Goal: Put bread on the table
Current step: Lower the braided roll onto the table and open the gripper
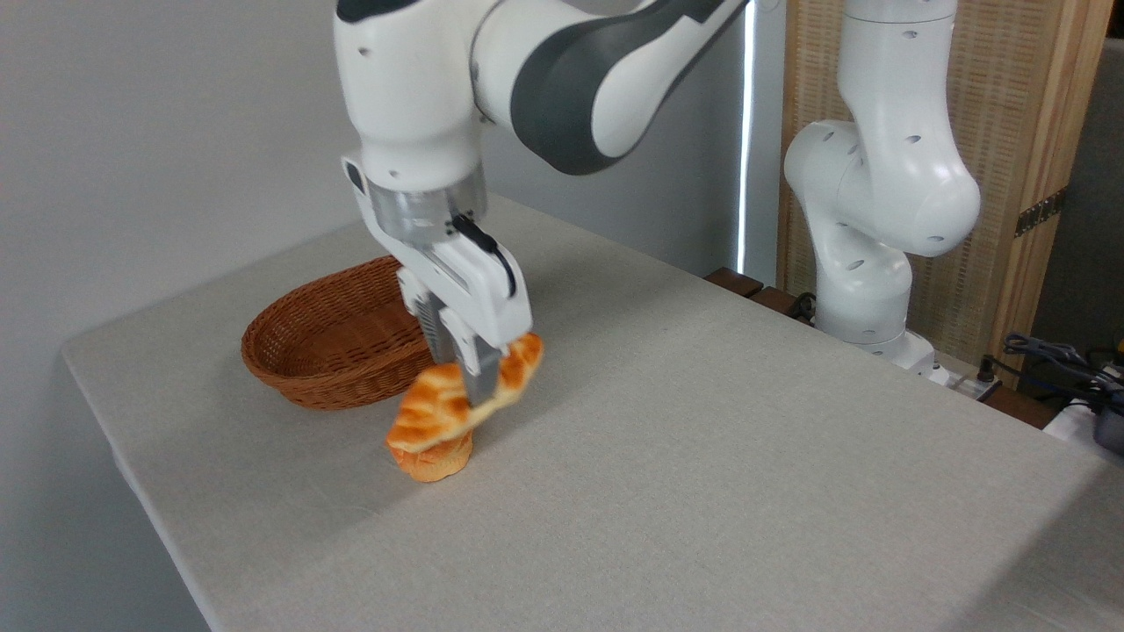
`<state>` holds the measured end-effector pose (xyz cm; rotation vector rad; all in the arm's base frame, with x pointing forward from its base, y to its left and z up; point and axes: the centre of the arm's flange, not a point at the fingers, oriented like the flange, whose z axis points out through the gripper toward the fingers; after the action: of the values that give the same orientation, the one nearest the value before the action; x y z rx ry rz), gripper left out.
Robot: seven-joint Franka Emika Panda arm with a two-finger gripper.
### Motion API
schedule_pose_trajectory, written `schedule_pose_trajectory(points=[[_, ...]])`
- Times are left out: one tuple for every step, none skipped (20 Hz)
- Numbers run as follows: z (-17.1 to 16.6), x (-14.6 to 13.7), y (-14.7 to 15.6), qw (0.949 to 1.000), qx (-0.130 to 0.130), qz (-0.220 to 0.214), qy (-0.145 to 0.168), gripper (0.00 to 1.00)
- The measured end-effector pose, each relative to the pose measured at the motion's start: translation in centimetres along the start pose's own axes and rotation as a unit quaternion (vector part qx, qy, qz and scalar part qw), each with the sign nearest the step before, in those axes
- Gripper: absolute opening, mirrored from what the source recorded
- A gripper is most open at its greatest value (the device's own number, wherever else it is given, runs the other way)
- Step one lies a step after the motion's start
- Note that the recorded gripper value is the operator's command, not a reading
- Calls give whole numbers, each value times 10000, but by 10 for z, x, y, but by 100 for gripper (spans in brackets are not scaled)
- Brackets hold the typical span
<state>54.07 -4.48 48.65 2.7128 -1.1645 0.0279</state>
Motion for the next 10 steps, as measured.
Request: schedule_pose_trajectory(points=[[7,-6,-1,9999,33,79,-149,56],[15,-11,-2,9994,64,150,-310,82],[24,-17,-2,9986,66,221,-467,100],[33,-21,-1,9980,37,259,-573,100],[40,-24,0,9975,-6,287,-652,100],[45,-26,0,9971,-36,300,-694,100],[47,-27,1,9970,-51,312,-711,100],[48,-26,2,9969,-56,322,-717,100],[48,-26,4,9968,-59,336,-721,100],[47,-25,5,9967,-64,350,-725,100]])
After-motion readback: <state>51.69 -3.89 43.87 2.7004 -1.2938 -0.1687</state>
